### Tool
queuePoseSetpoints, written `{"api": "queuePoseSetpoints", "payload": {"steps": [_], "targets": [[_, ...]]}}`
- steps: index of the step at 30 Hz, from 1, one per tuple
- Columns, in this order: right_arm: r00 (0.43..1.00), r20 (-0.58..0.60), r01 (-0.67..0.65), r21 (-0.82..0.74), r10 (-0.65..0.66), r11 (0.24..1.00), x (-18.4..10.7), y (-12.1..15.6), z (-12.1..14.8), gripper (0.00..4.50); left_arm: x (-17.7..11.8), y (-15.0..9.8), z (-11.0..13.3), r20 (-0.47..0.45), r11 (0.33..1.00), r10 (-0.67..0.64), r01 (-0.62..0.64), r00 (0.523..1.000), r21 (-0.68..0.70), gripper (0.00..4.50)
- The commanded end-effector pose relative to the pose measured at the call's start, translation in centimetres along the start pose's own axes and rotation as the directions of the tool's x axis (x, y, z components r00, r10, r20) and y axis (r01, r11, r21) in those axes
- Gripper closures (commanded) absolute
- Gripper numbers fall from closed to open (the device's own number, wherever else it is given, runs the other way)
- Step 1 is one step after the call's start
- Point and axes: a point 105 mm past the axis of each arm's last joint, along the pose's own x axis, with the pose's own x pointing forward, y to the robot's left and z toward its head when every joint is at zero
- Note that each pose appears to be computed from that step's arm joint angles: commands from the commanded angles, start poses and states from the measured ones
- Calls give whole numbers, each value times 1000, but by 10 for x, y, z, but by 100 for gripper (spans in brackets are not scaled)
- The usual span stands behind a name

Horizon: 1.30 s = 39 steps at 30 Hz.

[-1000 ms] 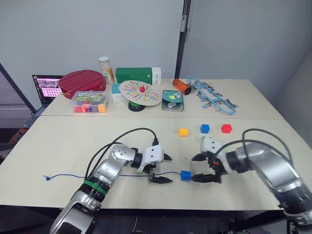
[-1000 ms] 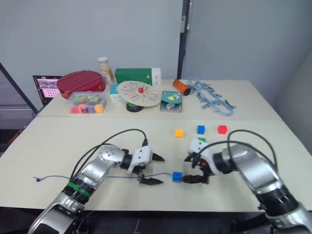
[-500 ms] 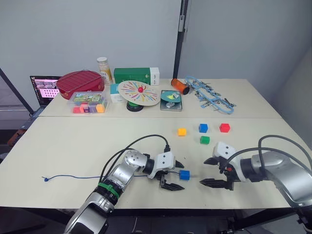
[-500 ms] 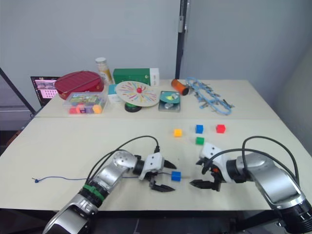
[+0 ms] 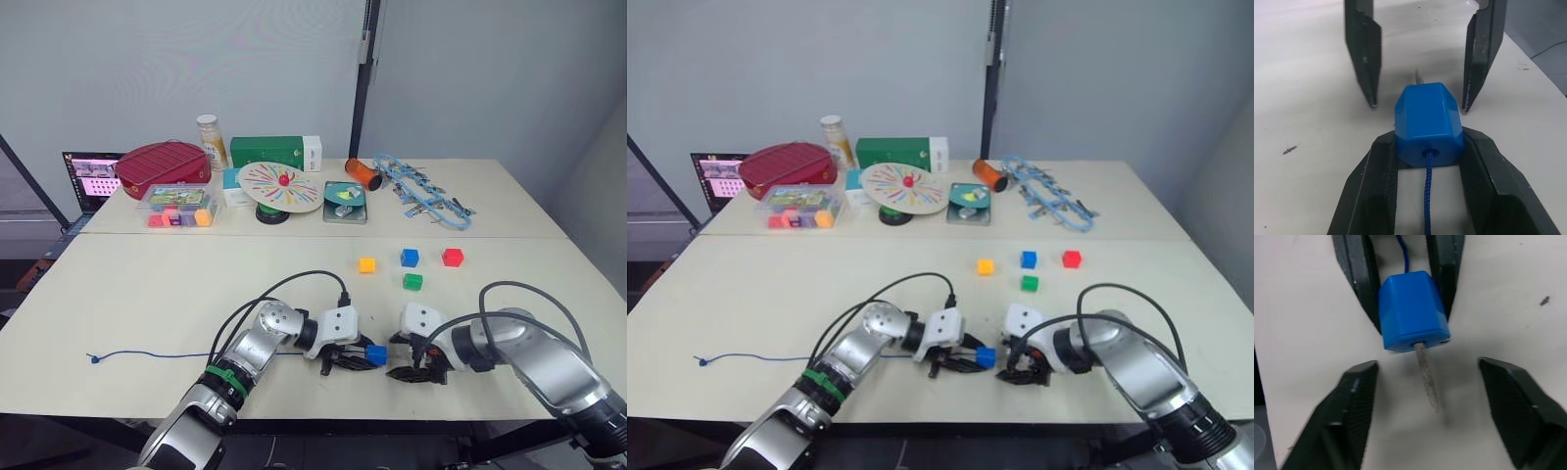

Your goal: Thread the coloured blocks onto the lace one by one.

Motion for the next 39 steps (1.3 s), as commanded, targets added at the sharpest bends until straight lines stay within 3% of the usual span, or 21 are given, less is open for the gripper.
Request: {"api": "queuePoseSetpoints", "payload": {"steps": [1, 7, 10, 14, 18, 20, 24, 28, 31, 35, 37, 39], "targets": [[1000, -18, 17, -31, -17, 999, -5, -3, 0, 256, -4, 1, -1, -17, 1000, 20, -20, 1000, 4, 322], [999, -14, 31, -70, -32, 997, -6, -7, 3, 449, -18, 6, -8, -57, 998, 57, -57, 997, 13, 322], [1000, -5, 31, -86, -31, 996, -4, -10, 4, 450, -37, 7, -17, -94, 995, 97, -97, 991, 8, 322], [1000, 25, -15, -92, 18, 996, 1, -16, 12, 450, -88, -14, -32, -133, 979, 179, -190, 975, -73, 322], [997, 34, -68, -127, 73, 990, 10, -22, 19, 450, -144, -35, -57, -255, 930, 302, -342, 919, -131, 322], [994, 36, -97, -147, 103, 984, 15, -24, 23, 450, -182, -49, -71, -335, 893, 360, -426, 871, -148, 322], [987, 47, -140, -197, 152, 970, 25, -29, 34, 450, -285, -94, -98, -554, 774, 454, -617, 698, -143, 322], [981, 56, -167, -234, 185, 958, 32, -32, 44, 450, -348, -129, -100, -654, 692, 481, -711, 584, -125, 322], [976, 70, -181, -252, 204, 951, 36, -31, 51, 450, -372, -135, -100, -660, 611, 549, -785, 512, -101, 322], [972, 88, -188, -263, 217, 946, 39, -31, 57, 450, -379, -131, -98, -613, 540, 617, -832, 494, -126, 322], [971, 90, -191, -263, 221, 946, 38, -30, 58, 450, -379, -125, -93, -577, 536, 646, -835, 500, -125, 216], [970, 92, -193, -261, 223, 946, 37, -29, 58, 450, -377, -109, -79, -501, 533, 704, -841, 504, -96, 151]]}}
